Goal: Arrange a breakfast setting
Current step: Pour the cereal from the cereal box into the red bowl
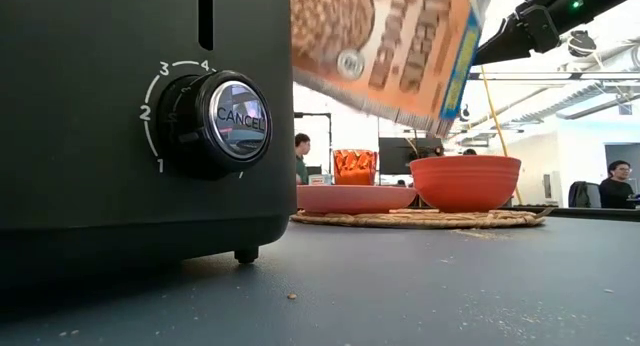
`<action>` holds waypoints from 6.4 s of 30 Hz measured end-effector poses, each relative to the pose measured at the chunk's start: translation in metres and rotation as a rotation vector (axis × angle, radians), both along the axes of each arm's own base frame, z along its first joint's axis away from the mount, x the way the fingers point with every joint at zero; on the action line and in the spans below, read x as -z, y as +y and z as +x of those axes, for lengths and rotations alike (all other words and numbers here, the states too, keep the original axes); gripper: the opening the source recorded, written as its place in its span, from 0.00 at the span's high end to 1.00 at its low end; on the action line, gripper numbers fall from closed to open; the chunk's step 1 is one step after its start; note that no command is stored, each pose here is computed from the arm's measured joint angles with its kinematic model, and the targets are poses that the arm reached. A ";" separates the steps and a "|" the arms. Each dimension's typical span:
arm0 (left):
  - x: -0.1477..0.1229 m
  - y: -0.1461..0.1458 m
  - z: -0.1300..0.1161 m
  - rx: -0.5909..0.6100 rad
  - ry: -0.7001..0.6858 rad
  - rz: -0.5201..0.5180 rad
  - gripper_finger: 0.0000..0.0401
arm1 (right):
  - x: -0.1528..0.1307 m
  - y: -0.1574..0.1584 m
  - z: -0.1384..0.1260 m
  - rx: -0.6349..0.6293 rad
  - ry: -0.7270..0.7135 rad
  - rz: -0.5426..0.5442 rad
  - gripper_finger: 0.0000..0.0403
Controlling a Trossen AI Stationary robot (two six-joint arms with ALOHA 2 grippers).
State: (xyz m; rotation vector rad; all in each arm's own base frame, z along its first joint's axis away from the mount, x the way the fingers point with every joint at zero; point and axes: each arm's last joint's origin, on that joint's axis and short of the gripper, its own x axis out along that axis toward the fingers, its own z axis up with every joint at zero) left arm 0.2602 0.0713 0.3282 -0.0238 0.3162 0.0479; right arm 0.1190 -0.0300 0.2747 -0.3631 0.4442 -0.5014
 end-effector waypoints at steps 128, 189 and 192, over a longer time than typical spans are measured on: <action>-0.055 -0.013 -0.037 0.010 -0.329 0.113 0.56 | -0.001 -0.001 0.004 0.107 -0.209 0.285 0.02; -0.027 -0.034 0.055 0.147 -0.666 0.159 0.56 | -0.015 -0.004 0.132 -0.640 -1.002 0.219 0.02; -0.021 -0.033 0.060 0.151 -0.646 0.149 0.56 | -0.016 -0.003 0.131 -0.673 -1.001 0.213 0.02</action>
